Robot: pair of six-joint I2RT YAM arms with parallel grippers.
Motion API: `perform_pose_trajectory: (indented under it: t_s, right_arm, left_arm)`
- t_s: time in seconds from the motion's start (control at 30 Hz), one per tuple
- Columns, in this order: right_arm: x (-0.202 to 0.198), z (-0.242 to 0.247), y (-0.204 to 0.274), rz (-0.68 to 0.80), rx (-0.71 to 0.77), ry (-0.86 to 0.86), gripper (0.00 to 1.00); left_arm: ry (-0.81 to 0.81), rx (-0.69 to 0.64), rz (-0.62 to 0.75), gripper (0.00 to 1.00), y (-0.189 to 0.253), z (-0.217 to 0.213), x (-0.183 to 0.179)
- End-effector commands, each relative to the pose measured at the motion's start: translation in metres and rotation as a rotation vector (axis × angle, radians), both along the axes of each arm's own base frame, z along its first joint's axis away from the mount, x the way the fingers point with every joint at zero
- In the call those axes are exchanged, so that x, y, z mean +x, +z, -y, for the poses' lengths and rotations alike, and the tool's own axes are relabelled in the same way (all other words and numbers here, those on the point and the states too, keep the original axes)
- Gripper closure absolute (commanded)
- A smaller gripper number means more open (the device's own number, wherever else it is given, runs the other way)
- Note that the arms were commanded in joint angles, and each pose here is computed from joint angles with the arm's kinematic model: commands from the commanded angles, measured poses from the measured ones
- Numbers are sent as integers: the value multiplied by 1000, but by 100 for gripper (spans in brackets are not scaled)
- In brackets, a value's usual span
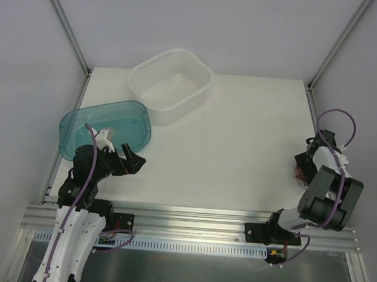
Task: Untangle the cables
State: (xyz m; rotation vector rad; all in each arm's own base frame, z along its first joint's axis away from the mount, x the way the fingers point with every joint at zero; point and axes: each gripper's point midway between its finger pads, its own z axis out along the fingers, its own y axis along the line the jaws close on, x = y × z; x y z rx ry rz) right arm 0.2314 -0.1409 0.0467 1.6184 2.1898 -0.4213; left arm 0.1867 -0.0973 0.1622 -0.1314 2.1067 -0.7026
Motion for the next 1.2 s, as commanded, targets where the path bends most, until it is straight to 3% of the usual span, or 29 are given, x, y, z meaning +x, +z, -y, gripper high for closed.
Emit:
perform_pose_trajectory:
  t_s: [0.0, 0.07, 0.1, 0.23, 0.27, 0.37, 0.47, 0.6, 0.73, 0.93, 1.13, 1.17]
  right_arm:
    - [29, 5, -14, 58, 27, 24, 12]
    - [32, 4, -20, 38, 43, 58, 23]
    - [36, 2, -23, 35, 52, 92, 35]
    - [52, -13, -10, 40, 23, 253, 64]
    - [56, -18, -5, 39, 7, 302, 78]
    - [74, -52, 17, 84, -13, 499, 93]
    - [86, -107, 39, 163, -2, 756, 100]
    - [77, -199, 58, 230, 46, 1150, 99]
    - [33, -299, 59, 239, 123, 1576, 99]
    - [-30, -370, 32, 123, 190, 1964, 93]
    - [-50, -383, -1, -44, 176, 2073, 64]
    - [-51, -384, 1, -37, 175, 2078, 52]
  left_arm:
    - [-51, -6, 57, 1, 9, 7, 2]
    - [-55, -8, 60, 1, 10, 8, 1]
    - [-54, -7, 58, 1, 9, 8, 2]
    - [-60, -11, 54, 1, 8, 9, 2]
    - [-60, -12, 56, 1, 9, 9, 2]
    - [-70, -16, 54, 1, 8, 11, 1]
    - [-80, -21, 44, 1, 7, 13, 1]
    - [-113, -38, 24, 1, 4, 18, 0]
    - [-166, -65, -6, 1, 2, 27, -3]
    - [-210, -148, -94, 1, -2, 45, -8]
    - [-282, -163, -219, 1, -23, 81, -18]
    - [-253, -137, -234, 1, -30, 81, -13]
